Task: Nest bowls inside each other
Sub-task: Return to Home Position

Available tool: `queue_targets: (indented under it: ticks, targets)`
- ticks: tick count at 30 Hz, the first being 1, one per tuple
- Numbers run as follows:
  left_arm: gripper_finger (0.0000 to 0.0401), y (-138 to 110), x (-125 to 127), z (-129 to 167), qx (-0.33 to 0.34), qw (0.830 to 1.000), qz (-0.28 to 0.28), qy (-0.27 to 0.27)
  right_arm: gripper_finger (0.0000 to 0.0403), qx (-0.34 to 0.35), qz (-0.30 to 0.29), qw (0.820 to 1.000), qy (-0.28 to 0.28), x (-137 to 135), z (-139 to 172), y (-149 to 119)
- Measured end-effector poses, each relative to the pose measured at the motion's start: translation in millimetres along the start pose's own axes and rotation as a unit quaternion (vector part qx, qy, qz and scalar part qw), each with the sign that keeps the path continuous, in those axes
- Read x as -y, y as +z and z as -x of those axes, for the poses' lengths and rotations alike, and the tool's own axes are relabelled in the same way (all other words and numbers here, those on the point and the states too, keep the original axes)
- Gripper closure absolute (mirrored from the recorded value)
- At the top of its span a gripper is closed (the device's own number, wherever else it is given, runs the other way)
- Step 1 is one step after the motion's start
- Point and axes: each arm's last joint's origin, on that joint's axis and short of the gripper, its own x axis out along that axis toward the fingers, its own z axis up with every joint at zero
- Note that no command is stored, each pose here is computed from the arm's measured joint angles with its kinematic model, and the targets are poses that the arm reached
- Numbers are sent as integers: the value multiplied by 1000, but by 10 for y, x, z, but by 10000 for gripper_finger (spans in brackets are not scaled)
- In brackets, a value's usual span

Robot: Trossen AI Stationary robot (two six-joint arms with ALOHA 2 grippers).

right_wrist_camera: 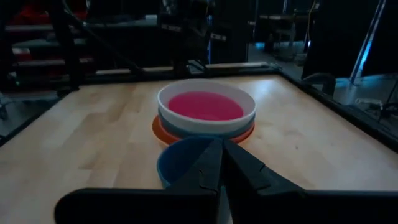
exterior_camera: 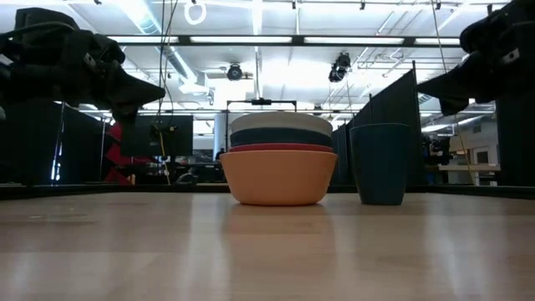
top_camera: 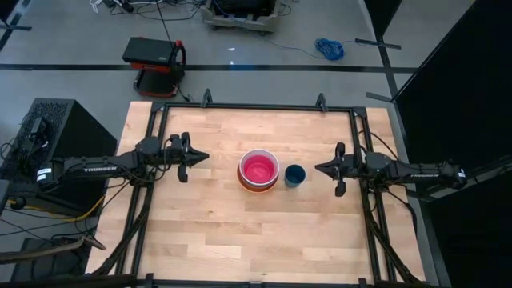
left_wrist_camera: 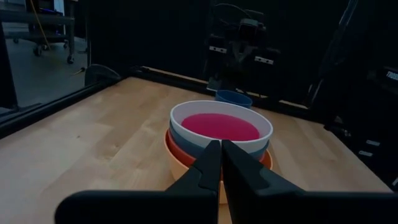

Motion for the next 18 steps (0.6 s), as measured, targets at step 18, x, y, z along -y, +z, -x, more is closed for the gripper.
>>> queue_targets:
  ticks: [18]
  targets:
    - [401, -1, 15, 0, -4, 1000, 0, -24, 403, 10, 0, 1000, -12, 16, 85, 6]
